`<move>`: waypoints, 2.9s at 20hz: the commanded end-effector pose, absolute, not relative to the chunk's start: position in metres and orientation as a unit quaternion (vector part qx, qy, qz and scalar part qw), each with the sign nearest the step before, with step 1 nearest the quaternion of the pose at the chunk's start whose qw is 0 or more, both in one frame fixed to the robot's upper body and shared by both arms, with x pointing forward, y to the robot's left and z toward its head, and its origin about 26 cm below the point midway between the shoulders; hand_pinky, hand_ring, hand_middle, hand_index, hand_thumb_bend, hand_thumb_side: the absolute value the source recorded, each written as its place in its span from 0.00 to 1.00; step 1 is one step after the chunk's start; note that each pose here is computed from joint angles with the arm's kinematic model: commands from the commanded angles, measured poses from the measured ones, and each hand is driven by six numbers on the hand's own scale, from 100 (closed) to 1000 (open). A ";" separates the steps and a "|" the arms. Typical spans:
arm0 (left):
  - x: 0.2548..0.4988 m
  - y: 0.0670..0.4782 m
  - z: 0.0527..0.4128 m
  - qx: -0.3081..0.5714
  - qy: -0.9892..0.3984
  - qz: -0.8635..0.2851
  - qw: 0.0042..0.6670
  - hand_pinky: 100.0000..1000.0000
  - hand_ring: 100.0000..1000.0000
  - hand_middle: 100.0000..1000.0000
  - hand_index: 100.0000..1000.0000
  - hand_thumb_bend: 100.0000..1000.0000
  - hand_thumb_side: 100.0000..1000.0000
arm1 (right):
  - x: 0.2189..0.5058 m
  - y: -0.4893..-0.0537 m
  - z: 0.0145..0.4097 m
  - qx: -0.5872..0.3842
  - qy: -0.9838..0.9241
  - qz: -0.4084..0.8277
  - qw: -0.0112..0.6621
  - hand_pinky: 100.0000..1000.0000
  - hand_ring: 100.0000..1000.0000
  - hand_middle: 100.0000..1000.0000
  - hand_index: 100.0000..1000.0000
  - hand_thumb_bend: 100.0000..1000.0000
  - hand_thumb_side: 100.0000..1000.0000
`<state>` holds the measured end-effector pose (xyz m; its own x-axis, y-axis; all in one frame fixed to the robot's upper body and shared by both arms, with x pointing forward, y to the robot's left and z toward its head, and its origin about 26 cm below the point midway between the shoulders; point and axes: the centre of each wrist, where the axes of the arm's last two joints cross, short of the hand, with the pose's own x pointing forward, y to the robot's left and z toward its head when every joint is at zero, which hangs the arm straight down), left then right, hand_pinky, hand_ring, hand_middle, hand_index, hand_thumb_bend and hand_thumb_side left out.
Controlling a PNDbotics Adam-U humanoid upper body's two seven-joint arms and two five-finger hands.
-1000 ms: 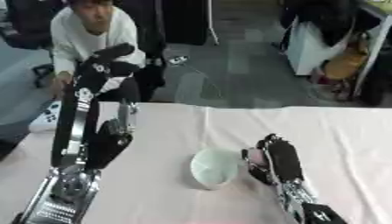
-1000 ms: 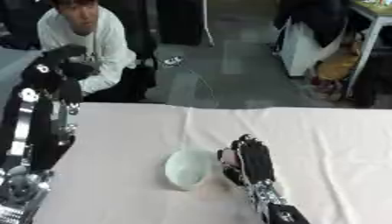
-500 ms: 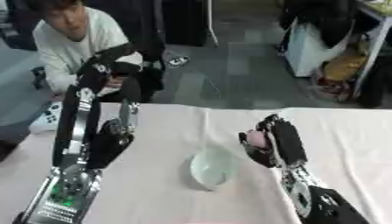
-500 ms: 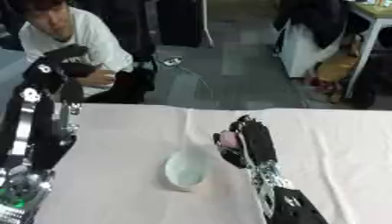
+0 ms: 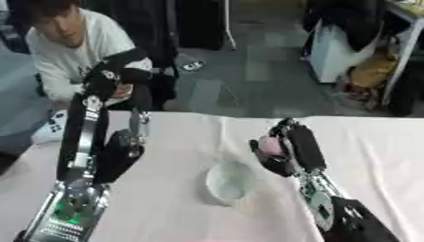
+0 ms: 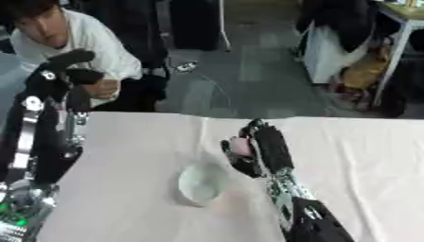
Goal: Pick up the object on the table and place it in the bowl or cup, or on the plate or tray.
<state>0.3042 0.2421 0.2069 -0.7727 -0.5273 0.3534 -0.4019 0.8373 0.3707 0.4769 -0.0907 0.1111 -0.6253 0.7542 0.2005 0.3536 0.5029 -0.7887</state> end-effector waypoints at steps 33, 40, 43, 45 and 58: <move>0.303 0.240 0.217 0.248 -0.936 -0.141 0.206 0.66 0.61 0.77 0.88 0.00 0.75 | 0.460 -0.041 0.106 -0.242 -0.837 0.428 0.238 0.00 0.00 0.00 0.00 0.35 0.05; 0.303 0.240 0.217 0.248 -0.936 -0.142 0.207 0.66 0.61 0.77 0.88 0.00 0.75 | 0.460 -0.042 0.108 -0.303 -0.822 0.434 0.210 0.00 0.00 0.00 0.09 0.40 0.13; 0.303 0.240 0.217 0.248 -0.936 -0.142 0.207 0.66 0.61 0.77 0.88 0.00 0.75 | 0.460 -0.042 0.107 -0.314 -0.825 0.428 0.195 0.00 0.00 0.01 0.19 0.43 0.18; 0.303 0.240 0.217 0.248 -0.936 -0.142 0.207 0.66 0.61 0.77 0.88 0.00 0.75 | 0.460 -0.041 0.106 -0.314 -0.829 0.424 0.186 0.00 0.00 0.05 0.22 0.43 0.19; 0.303 0.240 0.217 0.249 -0.936 -0.141 0.206 0.66 0.61 0.77 0.88 0.00 0.75 | 0.459 -0.041 0.104 -0.313 -0.831 0.429 0.165 0.07 0.57 0.66 0.74 0.51 0.42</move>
<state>0.3047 0.2414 0.2088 -0.7779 -0.5258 0.3440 -0.4010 0.8369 0.3725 0.4583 -0.0451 0.0948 -0.7433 0.6687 0.0183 0.3616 0.4246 -0.8300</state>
